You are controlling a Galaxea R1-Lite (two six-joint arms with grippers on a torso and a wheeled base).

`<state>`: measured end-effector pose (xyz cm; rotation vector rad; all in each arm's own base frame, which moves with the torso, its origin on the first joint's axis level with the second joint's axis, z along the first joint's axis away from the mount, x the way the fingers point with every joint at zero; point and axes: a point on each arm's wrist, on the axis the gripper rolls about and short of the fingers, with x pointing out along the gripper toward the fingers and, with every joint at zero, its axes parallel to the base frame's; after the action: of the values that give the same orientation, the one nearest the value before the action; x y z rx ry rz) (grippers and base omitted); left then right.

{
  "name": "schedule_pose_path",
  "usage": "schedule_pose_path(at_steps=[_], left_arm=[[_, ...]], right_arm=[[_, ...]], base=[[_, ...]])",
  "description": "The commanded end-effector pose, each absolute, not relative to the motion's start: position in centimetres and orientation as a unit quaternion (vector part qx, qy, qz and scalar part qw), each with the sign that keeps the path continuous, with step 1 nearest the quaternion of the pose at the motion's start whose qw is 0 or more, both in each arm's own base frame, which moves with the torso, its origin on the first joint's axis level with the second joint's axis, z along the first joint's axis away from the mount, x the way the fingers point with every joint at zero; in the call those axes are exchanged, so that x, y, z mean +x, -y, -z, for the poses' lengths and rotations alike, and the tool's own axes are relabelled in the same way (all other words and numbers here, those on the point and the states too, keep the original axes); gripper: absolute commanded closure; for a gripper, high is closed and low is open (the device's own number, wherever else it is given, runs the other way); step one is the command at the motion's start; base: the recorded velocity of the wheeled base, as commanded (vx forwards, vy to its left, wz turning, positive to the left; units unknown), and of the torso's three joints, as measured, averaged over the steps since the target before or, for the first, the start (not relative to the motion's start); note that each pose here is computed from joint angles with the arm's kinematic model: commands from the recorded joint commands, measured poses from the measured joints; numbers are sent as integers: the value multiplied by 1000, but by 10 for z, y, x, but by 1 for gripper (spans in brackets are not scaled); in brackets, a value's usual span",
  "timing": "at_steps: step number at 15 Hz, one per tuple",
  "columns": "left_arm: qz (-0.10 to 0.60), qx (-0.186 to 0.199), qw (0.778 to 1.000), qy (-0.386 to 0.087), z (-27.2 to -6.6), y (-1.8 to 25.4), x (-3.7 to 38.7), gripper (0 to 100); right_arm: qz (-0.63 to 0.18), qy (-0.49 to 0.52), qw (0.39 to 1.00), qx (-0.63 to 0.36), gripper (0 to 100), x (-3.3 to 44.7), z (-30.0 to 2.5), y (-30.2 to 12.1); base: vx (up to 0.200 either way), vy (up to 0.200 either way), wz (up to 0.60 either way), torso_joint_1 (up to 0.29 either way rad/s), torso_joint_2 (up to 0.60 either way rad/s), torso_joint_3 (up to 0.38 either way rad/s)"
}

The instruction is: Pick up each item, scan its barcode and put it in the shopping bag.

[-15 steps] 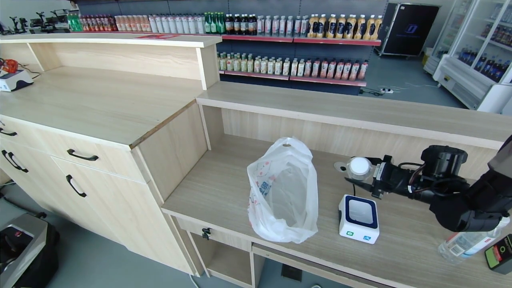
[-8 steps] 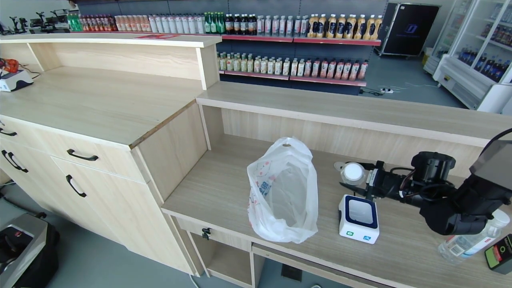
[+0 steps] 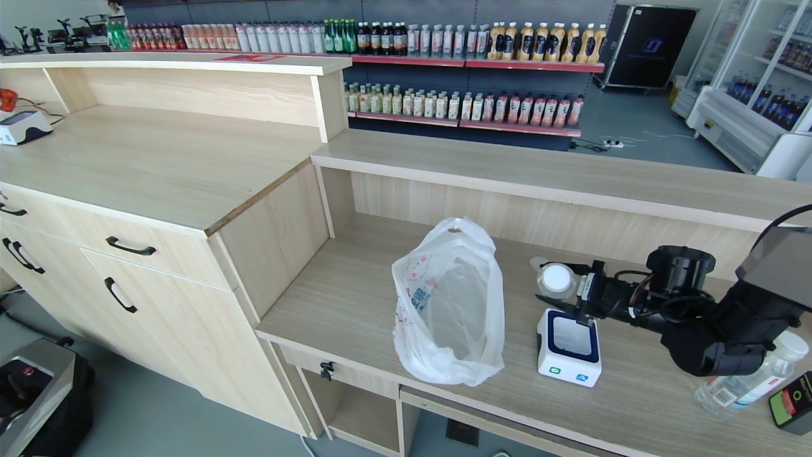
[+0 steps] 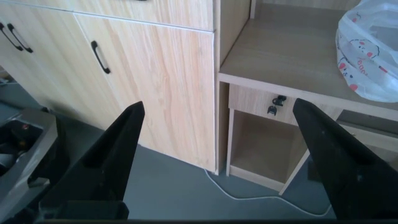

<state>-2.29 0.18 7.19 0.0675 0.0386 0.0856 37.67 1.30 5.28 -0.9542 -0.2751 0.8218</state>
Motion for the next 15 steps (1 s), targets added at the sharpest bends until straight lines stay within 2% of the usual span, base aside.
schedule_pose_path(at_steps=[1,4,5,7,8,10,12,15], left_arm=[[-43,34,998,-19,-72,-2,-23,0],[-43,34,998,-19,-72,-2,-23,0],[-43,34,998,-19,-72,-2,-23,0],[-43,34,998,-19,-72,-2,-23,0],[-43,34,998,-19,-72,-2,-23,0],[-43,34,998,-19,-72,-2,-23,0],[-43,34,998,-19,-72,-2,-23,0],[-43,34,998,-19,-72,-2,-23,0]], right_arm=[[-383,128,799,-445,100,377,-53,-13],[-381,127,800,-445,100,376,-55,-11],[-375,132,804,-443,100,376,-65,-11],[-366,127,834,-394,100,364,-105,-8],[-327,82,885,-320,100,328,-159,3],[-272,12,933,-236,100,270,-197,21],[-205,-58,959,-189,100,230,-199,46],[-74,-146,977,-135,100,181,-205,52]], base=[[0,0,0,0,0,0],[0,0,0,0,0,0],[0,0,0,0,0,0],[0,0,0,0,0,0],[0,0,0,0,0,0],[0,0,0,0,0,0],[0,0,0,0,0,0],[0,0,0,0,0,0]])
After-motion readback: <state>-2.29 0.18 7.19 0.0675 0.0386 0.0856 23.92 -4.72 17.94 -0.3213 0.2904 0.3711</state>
